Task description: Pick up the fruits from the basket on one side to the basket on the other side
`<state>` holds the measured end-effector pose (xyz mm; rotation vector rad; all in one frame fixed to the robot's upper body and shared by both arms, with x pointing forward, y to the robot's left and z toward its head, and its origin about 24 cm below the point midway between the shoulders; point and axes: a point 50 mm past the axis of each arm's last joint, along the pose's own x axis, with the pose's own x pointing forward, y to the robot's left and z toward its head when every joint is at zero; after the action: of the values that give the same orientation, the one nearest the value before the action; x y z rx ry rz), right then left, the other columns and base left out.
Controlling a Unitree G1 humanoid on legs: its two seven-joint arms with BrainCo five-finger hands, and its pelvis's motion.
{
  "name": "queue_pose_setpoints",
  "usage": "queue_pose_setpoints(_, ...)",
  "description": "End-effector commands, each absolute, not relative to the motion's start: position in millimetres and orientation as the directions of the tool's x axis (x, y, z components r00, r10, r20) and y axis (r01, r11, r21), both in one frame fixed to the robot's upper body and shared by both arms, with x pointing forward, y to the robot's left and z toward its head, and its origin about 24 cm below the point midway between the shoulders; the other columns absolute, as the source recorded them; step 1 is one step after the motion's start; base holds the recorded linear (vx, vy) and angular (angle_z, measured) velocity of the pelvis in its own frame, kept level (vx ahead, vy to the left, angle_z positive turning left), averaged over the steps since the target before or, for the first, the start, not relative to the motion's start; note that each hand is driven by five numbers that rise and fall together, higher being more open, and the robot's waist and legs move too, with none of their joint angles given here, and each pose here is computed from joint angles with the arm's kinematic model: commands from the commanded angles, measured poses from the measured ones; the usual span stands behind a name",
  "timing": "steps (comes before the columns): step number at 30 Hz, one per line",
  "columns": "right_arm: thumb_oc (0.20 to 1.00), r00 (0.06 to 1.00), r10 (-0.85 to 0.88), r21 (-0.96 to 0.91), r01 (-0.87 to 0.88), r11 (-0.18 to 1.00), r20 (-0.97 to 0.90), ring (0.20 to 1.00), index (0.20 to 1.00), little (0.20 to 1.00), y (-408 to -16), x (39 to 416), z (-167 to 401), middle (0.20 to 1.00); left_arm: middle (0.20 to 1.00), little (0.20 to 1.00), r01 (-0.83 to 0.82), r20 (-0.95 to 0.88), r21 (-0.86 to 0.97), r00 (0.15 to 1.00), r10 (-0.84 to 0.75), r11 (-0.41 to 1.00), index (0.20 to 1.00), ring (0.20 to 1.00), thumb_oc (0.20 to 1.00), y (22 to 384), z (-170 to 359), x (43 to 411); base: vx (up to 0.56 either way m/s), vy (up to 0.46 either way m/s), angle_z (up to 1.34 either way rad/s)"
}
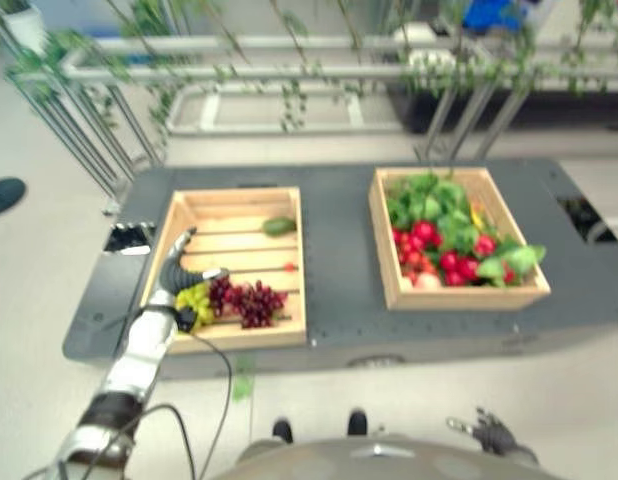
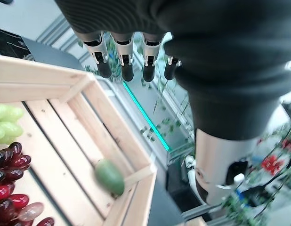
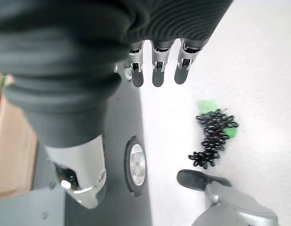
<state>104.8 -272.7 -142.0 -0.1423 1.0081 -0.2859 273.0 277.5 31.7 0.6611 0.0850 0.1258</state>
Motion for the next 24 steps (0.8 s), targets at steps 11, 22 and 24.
queue_pose_setpoints(11,1.000,0.743,-0.249,-0.241,0.121,0.963,-0.621,1.000,1.000,1.000,-266,186,-105,1.000,1.000,1.000,-0.166,0.106,0.778,0.985,0.133,0.606,1.000,1.000,1.000,281,88,334,-0.07,-0.010,-0.15)
queue_pose_setpoints(22,1.000,0.838,-0.225,-0.211,0.134,0.968,-0.498,1.000,1.000,1.000,-260,221,-80,1.000,1.000,1.000,-0.147,0.110,0.897,0.988,0.112,0.417,1.000,1.000,1.000,287,113,354,-0.01,-0.006,-0.04)
queue_pose_setpoints(24,1.000,0.848,-0.218,-0.205,0.133,0.970,-0.483,1.000,1.000,1.000,-258,224,-78,1.000,1.000,1.000,-0.154,0.114,0.897,0.986,0.119,0.415,1.000,1.000,1.000,289,115,354,0.00,0.000,0.00)
